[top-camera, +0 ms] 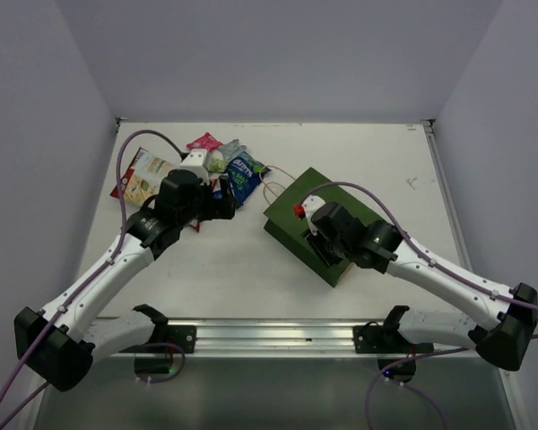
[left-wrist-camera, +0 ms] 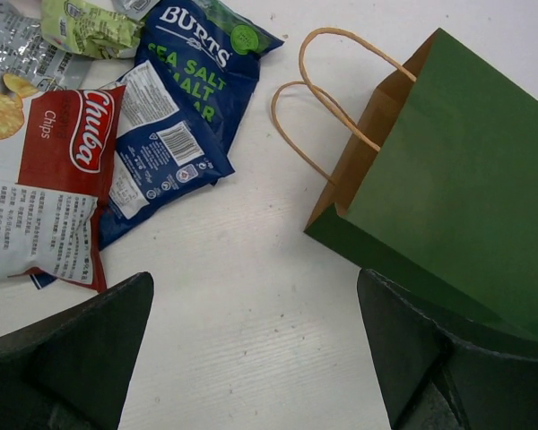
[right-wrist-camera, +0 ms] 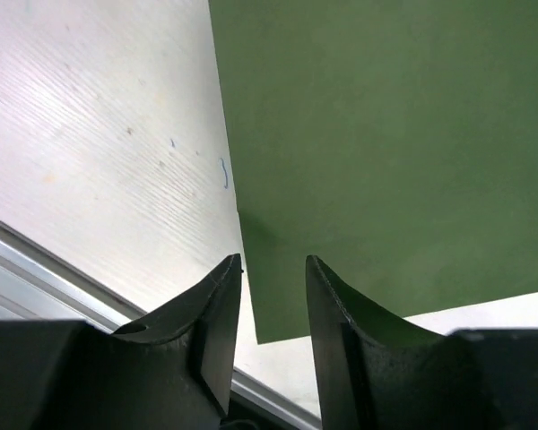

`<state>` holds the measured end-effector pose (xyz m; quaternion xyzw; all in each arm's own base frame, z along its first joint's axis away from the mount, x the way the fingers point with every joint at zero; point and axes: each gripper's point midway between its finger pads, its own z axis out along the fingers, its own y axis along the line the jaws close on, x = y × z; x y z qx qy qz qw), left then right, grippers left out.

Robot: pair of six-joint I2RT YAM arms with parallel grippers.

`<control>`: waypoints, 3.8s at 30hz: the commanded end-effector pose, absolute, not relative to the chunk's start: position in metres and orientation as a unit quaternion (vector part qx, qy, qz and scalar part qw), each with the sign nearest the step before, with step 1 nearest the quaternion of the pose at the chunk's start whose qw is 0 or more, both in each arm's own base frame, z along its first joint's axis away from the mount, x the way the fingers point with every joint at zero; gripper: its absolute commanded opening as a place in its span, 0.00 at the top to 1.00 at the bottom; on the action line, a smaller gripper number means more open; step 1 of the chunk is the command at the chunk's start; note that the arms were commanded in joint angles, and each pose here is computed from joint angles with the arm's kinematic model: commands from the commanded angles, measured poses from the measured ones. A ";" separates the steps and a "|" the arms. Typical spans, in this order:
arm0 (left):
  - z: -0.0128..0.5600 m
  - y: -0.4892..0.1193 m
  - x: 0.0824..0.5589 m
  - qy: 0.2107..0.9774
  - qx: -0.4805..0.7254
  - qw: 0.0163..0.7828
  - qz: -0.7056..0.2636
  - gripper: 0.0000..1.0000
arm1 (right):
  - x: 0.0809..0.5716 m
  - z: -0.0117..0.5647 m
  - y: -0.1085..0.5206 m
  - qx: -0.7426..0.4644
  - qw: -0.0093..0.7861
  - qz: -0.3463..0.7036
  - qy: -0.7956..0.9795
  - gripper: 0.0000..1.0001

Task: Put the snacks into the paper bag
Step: Move the paper bag to the center of the board, then adjust the paper bag at the center of the board.

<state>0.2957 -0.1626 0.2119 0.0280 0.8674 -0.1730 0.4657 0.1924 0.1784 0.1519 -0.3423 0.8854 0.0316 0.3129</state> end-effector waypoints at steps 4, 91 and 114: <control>0.248 -0.170 0.310 0.847 0.009 0.495 -0.194 0.00 | 0.219 0.212 0.217 -0.277 0.368 0.079 0.884 0.46; 0.293 -0.103 0.242 0.838 -0.062 0.521 -0.152 0.00 | 0.351 0.394 0.303 -0.167 0.548 0.252 0.780 1.00; 0.299 -0.113 0.253 0.834 -0.070 0.520 -0.169 0.00 | 0.341 0.325 0.238 -0.137 0.521 0.181 0.823 0.76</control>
